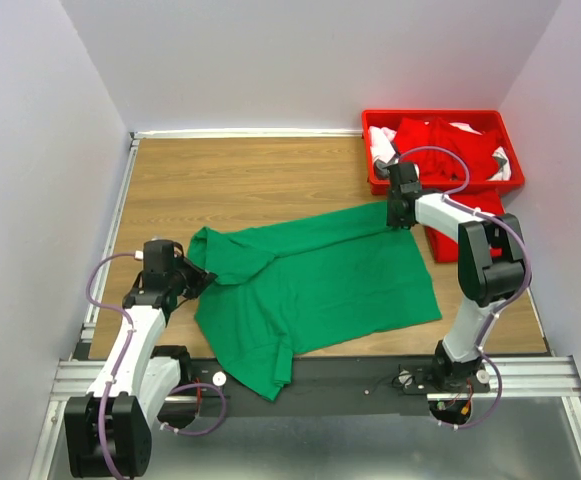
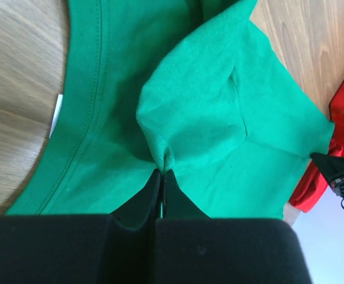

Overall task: Fold and stack the t-shirts
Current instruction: Fold the tshirt

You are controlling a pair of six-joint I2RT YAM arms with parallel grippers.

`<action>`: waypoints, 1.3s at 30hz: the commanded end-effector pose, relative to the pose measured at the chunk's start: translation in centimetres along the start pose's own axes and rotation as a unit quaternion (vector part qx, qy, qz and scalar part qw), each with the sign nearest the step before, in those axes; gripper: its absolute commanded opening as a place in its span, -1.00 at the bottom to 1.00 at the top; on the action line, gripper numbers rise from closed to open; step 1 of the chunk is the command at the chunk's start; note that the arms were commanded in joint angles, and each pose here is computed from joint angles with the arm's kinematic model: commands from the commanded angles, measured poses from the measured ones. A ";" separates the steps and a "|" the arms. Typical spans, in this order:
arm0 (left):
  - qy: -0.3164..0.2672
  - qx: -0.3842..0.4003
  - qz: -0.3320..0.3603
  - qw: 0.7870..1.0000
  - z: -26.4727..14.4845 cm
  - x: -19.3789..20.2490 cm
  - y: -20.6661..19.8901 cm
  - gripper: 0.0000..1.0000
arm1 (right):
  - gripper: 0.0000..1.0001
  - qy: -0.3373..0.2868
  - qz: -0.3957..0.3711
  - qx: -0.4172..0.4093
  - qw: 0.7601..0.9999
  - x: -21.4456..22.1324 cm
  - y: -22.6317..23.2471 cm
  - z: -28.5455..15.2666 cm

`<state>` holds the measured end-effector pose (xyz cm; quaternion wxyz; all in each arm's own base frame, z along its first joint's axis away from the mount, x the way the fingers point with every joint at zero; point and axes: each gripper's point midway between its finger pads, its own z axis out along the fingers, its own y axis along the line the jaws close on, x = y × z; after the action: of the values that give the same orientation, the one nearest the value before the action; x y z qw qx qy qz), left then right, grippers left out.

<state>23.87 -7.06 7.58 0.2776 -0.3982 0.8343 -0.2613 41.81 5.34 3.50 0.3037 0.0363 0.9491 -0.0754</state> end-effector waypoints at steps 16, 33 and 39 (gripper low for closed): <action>0.053 0.093 -0.033 0.994 -2.2 2.9 -4.4 -1.00 | 0.22 -0.040 0.017 -0.295 0.954 -3.5 10.0 -11.7; 0.082 0.110 -0.048 0.989 -2.4 5.5 -4.1 -1.00 | 0.11 0.055 0.003 -0.539 0.840 4.4 26.6 -16.9; 0.090 0.110 -0.068 0.988 -1.3 6.2 -3.1 -1.00 | 0.11 0.081 0.001 -0.556 0.827 5.8 28.4 -16.7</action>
<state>21.36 -12.93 9.45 0.2381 -0.3857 0.8051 -0.3826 31.26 34.42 9.70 0.2057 -0.1248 0.8674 0.4356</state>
